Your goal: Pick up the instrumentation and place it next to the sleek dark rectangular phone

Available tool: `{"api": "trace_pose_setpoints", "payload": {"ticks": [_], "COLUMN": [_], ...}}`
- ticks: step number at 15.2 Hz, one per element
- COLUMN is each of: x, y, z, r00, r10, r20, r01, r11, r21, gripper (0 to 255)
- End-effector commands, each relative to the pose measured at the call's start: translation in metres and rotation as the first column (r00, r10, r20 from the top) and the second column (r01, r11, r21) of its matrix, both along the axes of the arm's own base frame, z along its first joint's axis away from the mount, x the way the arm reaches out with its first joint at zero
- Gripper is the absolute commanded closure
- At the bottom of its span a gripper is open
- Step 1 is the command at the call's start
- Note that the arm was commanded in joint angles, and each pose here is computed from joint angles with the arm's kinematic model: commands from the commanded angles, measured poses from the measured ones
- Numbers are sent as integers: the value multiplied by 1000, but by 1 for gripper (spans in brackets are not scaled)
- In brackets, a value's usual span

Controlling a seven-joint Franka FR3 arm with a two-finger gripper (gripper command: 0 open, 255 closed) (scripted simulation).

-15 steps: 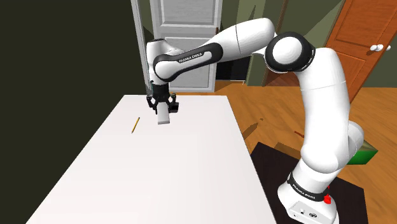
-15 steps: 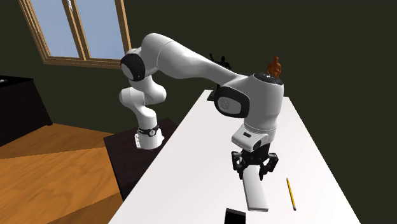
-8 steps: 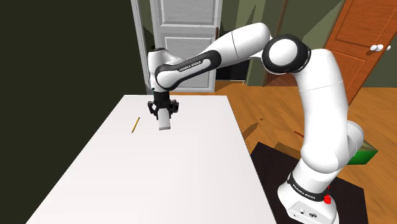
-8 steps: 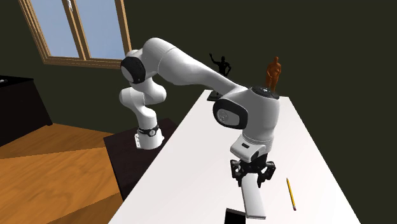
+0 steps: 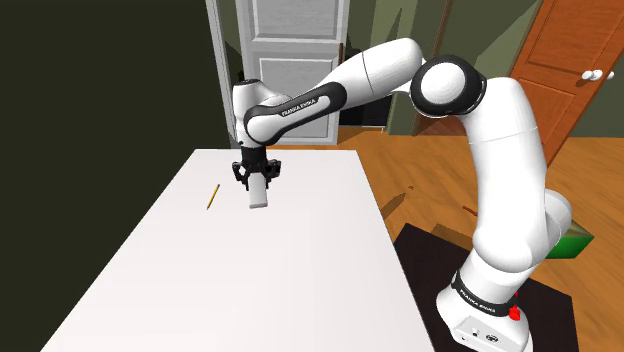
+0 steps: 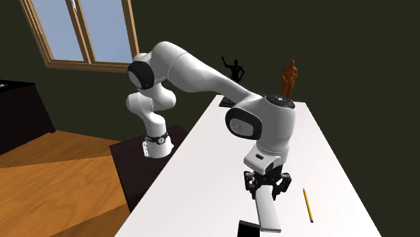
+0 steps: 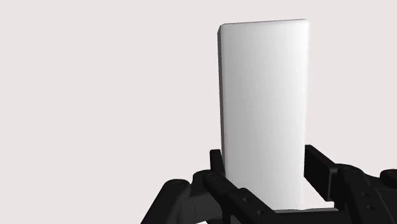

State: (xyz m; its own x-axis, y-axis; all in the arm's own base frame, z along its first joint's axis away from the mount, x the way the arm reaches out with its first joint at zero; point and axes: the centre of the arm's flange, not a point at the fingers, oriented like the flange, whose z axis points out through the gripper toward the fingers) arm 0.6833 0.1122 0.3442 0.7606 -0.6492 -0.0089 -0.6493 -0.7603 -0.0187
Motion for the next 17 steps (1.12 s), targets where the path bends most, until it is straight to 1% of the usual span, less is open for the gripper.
{"api": "trace_pose_setpoints", "payload": {"ticks": [1, 6, 10, 17], "x": [0, 0, 0, 0], "y": [-1, -1, -2, -2], "z": [-1, -1, 49, 49], "r00": [1000, 1000, 1000, 1000], "r10": [-1, -1, -1, -1], "r20": [0, 0, 0, 0], "r01": [1, 1, 1, 1], "r11": [1000, 1000, 1000, 1000], "r21": [0, 0, 0, 0], "gripper": [0, 0, 0, 0]}}
